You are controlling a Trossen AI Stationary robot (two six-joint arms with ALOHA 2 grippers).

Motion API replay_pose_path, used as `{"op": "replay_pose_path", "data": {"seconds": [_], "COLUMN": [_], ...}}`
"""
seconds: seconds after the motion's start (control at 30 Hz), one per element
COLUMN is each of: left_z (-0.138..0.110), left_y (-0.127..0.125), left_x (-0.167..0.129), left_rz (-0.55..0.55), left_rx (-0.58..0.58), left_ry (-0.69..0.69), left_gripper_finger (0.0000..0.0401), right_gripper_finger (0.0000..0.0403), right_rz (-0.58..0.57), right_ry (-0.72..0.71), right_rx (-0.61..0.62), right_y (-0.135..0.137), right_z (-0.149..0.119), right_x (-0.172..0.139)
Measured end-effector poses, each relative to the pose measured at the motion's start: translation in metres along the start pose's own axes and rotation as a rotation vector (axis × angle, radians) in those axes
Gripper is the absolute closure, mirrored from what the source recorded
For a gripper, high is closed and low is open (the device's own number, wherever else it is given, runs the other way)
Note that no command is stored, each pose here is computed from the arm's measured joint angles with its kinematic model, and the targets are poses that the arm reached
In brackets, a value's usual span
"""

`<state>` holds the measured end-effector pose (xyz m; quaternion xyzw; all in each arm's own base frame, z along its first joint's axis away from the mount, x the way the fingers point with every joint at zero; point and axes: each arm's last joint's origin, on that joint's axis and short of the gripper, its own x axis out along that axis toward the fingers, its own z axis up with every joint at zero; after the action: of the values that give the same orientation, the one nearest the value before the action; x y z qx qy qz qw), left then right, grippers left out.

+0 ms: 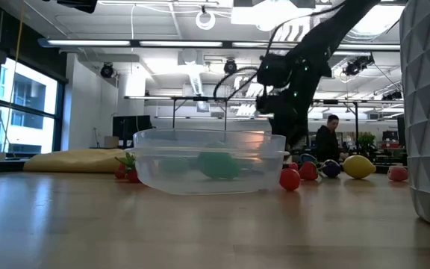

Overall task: Pick and placing Produce into tupperware
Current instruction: Put the brown kiwi into the transparent bin

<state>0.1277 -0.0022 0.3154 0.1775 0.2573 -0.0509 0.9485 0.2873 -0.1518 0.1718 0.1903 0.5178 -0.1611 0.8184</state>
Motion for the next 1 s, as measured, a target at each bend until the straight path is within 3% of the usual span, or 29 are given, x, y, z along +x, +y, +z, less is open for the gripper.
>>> {"op": "replay_pose_path", "data": {"seconds": [0.3, 0.57, 0.8, 1.0], "left_z": [0.0, 0.0, 0.0, 0.0], "left_y": [0.0, 0.0, 0.0, 0.0], "left_x": [0.0, 0.0, 0.0, 0.0], "left_rz": [0.0, 0.0, 0.0, 0.0], "left_rx": [0.0, 0.0, 0.0, 0.0], "left_ry": [0.0, 0.0, 0.0, 0.0], "left_gripper_finger": [0.035, 0.035, 0.035, 0.035], "right_gripper_finger": [0.0178, 0.0178, 0.0178, 0.0178], "right_rz": [0.129, 0.219, 0.234, 0.278], "right_ry": [-0.304, -0.564, -0.592, -0.48], "right_rx": [-0.104, -0.29, -0.403, -0.486], "right_y": [0.031, 0.076, 0.118, 0.154], "right_z": [0.005, -0.009, -0.016, -0.01], "right_x": [-0.089, -0.153, -0.149, -0.118]}}
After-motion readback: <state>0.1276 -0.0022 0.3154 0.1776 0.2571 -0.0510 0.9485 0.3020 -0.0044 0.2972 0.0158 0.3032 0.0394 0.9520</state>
